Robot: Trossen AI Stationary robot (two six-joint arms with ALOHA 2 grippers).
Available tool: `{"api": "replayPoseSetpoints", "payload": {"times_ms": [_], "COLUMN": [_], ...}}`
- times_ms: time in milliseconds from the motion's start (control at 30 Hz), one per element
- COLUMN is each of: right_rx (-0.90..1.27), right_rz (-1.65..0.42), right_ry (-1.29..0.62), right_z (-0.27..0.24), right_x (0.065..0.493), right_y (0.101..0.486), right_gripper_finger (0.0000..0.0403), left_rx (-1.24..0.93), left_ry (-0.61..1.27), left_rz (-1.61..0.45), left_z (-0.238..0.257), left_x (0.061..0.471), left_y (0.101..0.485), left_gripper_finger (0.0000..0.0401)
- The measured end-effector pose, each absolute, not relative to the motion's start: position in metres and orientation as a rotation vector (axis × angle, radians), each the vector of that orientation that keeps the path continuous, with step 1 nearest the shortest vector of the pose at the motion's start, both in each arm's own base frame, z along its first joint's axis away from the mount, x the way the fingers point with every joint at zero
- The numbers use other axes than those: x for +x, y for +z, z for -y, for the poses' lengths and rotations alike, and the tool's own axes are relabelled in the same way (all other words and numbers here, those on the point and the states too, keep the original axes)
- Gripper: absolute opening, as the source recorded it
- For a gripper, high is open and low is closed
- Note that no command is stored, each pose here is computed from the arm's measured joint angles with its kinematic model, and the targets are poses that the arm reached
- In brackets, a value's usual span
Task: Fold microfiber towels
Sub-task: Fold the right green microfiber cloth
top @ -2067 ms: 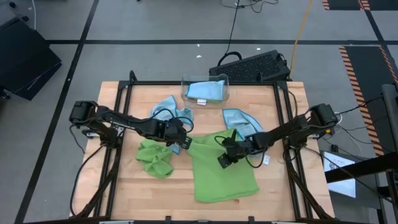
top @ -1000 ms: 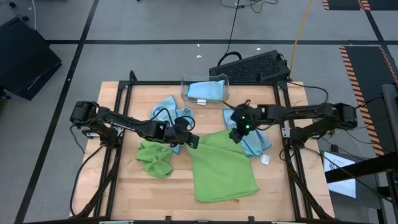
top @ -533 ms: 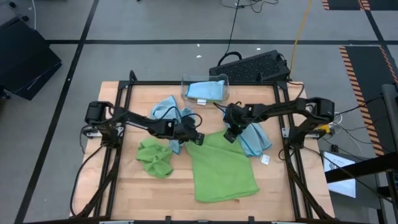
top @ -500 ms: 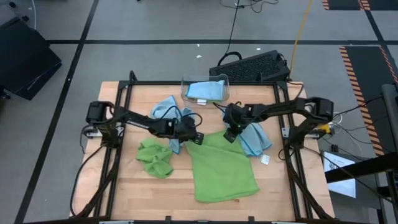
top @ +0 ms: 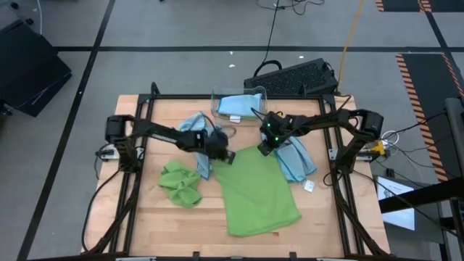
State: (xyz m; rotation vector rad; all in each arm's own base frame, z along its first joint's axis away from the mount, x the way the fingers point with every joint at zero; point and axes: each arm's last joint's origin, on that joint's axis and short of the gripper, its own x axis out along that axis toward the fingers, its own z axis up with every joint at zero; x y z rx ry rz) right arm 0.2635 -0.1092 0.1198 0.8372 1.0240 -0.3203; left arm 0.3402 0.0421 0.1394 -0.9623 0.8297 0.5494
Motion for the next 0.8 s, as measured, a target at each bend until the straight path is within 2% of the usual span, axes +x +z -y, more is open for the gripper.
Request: {"api": "replayPoseSetpoints", "payload": {"times_ms": [200,367,500,600,800], "right_rx": [0.853,0.854,0.86,0.932,1.028], "right_rz": [-1.014,-0.995,-0.932,-0.911,-0.866], "right_ry": [-0.351,-0.353,-0.316,-0.316,-0.422], "right_z": [0.119,0.121,0.12,0.122,0.134], "right_x": [0.259,0.258,0.255,0.245,0.22], "right_y": [0.119,0.123,0.141,0.156,0.178], "right_gripper_finger": [0.0,0.0,0.0007,0.0038,0.0137], "left_rx": [-0.905,-0.863,-0.876,-0.889,-0.914], "left_ry": [0.548,0.595,0.62,0.642,0.685], "left_rz": [-0.641,-0.712,-0.79,-0.804,-0.874], "left_z": [-0.047,-0.047,-0.046,-0.049,-0.055], "left_x": [0.329,0.322,0.32,0.318,0.311], "left_y": [0.194,0.189,0.179,0.179,0.173], "left_gripper_finger": [0.0003,0.0006,0.0019,0.0048,0.0139]}}
